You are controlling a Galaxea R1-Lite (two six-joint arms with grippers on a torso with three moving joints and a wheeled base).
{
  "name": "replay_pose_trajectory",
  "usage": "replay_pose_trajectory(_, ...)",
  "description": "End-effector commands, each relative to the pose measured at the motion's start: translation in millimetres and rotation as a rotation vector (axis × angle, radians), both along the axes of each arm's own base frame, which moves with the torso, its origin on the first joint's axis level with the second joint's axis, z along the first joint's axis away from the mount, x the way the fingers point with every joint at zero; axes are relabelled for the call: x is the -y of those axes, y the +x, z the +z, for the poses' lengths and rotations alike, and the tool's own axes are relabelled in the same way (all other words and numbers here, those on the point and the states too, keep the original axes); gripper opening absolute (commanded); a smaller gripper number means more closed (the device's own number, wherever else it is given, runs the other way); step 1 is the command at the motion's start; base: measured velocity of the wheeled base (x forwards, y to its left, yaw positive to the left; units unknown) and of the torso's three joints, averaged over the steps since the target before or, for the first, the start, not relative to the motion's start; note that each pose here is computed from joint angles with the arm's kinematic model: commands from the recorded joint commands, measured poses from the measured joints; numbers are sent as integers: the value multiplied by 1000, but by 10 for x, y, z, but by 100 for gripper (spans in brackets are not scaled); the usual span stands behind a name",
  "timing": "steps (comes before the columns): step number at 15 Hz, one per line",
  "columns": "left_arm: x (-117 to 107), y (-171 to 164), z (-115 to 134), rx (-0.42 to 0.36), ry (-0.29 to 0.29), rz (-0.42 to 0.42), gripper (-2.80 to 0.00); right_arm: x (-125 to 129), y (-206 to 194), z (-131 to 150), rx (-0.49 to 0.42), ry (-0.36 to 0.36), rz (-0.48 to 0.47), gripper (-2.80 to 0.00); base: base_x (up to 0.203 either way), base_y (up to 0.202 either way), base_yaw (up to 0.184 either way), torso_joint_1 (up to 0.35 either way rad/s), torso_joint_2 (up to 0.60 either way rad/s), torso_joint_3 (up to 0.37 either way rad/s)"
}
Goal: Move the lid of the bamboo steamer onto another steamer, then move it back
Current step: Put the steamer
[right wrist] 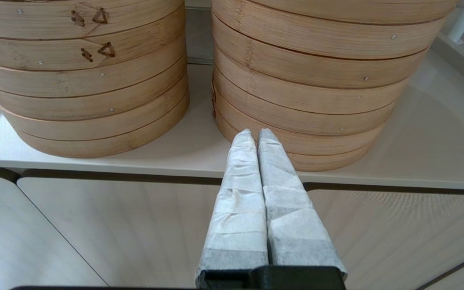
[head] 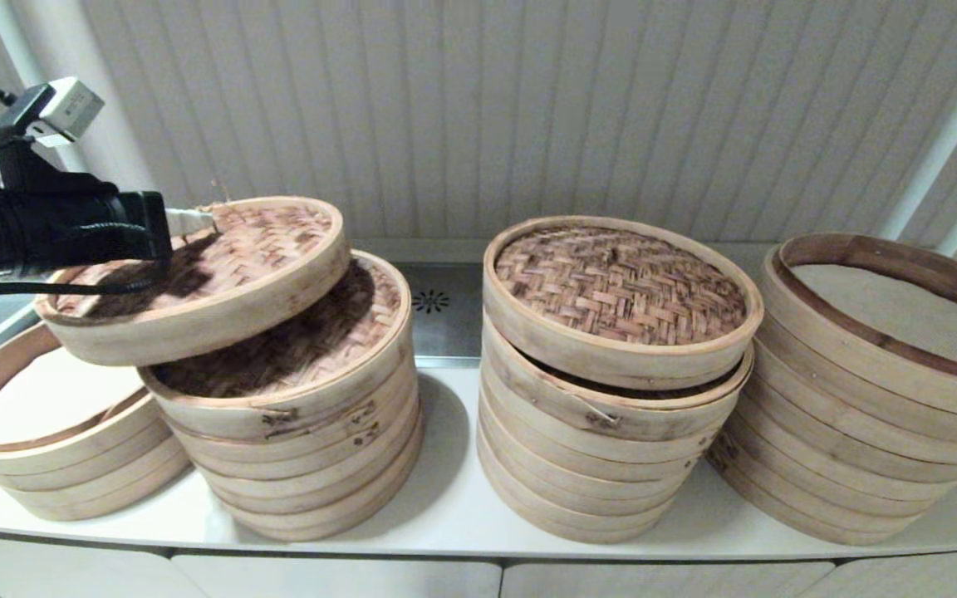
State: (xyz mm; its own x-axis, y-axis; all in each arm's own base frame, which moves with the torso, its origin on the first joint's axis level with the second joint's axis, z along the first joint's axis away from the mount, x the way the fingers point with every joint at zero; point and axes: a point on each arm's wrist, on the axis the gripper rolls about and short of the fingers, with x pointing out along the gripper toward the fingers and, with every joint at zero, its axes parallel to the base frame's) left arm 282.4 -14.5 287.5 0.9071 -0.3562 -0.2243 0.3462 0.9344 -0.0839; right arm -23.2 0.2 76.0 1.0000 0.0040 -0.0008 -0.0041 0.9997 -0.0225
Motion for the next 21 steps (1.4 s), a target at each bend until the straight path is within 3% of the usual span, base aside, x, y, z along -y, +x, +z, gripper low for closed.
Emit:
replay_pose_trajectory(1,48,-45,-57,-17,2,-19,-280,0,-1,-3,1,0,1,-280,0,0,0,0,0,0)
replay_pose_trajectory(6,160,-111,-68,-19,6,-58,-280,0,-2,0,2,0,1,-280,0,0,0,0,0,0)
replay_pose_trajectory(15,426,-18,-150,-4,35,-26,-280,0,-1,-2,2,0,1,-280,0,0,0,0,0,0)
replay_pose_trajectory(21,468,17,-263,-4,38,-28,-280,0,-2,0,2,0,1,-280,0,0,0,0,0,0)
